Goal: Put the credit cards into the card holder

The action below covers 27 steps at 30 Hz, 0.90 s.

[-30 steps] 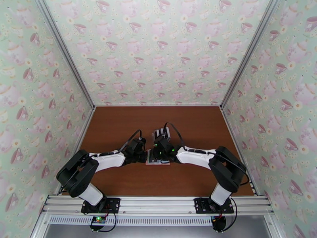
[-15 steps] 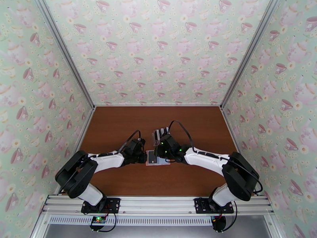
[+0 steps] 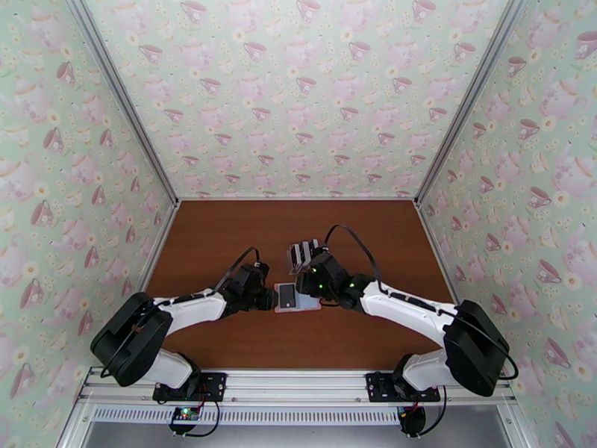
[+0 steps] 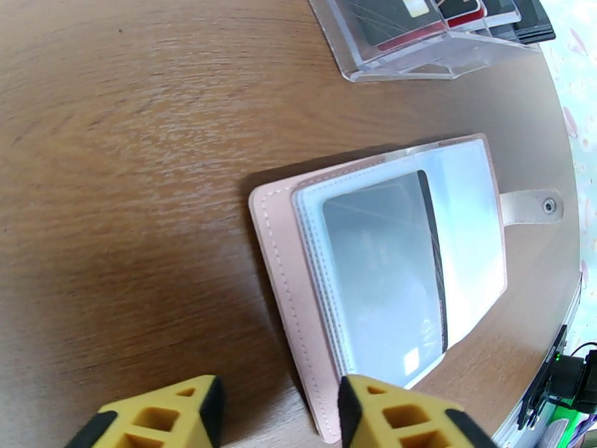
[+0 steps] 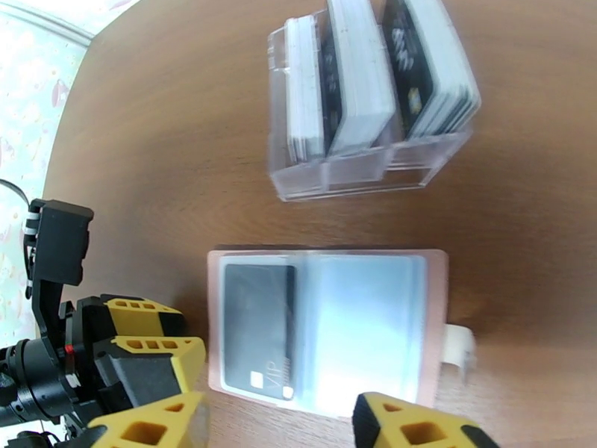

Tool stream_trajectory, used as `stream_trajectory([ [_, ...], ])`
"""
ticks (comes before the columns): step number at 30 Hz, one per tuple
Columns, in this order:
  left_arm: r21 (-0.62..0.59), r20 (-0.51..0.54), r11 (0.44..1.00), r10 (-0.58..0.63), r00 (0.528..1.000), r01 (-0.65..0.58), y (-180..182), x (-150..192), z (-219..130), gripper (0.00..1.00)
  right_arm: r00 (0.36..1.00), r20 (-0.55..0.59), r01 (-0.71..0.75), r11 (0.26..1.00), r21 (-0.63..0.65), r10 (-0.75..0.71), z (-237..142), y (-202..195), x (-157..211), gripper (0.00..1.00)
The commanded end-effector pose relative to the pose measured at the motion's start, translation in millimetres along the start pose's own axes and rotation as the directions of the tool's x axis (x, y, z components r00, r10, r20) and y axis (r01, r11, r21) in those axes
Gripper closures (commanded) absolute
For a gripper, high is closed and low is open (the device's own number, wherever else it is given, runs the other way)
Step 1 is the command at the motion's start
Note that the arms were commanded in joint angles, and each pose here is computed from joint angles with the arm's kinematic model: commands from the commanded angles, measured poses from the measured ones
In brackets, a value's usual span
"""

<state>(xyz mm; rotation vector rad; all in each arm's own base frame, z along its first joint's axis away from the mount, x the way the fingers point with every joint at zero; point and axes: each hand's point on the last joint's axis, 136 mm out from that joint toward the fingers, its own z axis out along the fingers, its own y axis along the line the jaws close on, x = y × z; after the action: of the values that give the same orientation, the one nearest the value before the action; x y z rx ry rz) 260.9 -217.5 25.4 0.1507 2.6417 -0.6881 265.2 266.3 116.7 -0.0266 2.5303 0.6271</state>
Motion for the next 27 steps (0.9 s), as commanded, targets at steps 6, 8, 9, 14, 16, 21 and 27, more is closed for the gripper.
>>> stream_trajectory([
  [6, -0.016, -0.024, 1.000, -0.026, 0.999, 0.025, 11, 16, -6, 0.29, 0.999, 0.030, 0.032, 0.995, 0.094, -0.035, -27, -36, 3, 0.22],
  [8, -0.009, -0.023, 1.000, -0.021, 0.999, 0.021, 10, 17, -7, 0.28, 0.999, 0.034, 0.032, 0.994, 0.105, -0.035, -31, -43, 5, 0.18],
  [9, -0.008, -0.023, 1.000, -0.020, 1.000, 0.020, 10, 17, -8, 0.26, 0.999, 0.034, 0.030, 0.993, 0.113, -0.034, -33, -47, 6, 0.18],
  [14, 0.003, -0.026, 1.000, -0.014, 1.000, 0.015, 8, 20, -8, 0.25, 0.999, 0.037, 0.030, 0.987, 0.157, -0.036, -44, -64, 9, 0.14],
  [16, 0.004, -0.028, 1.000, -0.014, 1.000, 0.015, 9, 22, -8, 0.24, 0.999, 0.035, 0.028, 0.984, 0.176, -0.035, -46, -73, 11, 0.13],
  [21, 0.007, -0.033, 1.000, -0.012, 0.999, 0.013, 8, 25, -6, 0.22, 1.000, 0.026, -0.005, 0.977, 0.214, -0.001, -46, -96, 17, 0.10],
  [27, 0.003, -0.036, 1.000, -0.006, 0.999, 0.006, 7, 27, -5, 0.21, 0.999, 0.019, -0.035, 0.969, 0.246, 0.031, -44, -115, 19, 0.09],
])
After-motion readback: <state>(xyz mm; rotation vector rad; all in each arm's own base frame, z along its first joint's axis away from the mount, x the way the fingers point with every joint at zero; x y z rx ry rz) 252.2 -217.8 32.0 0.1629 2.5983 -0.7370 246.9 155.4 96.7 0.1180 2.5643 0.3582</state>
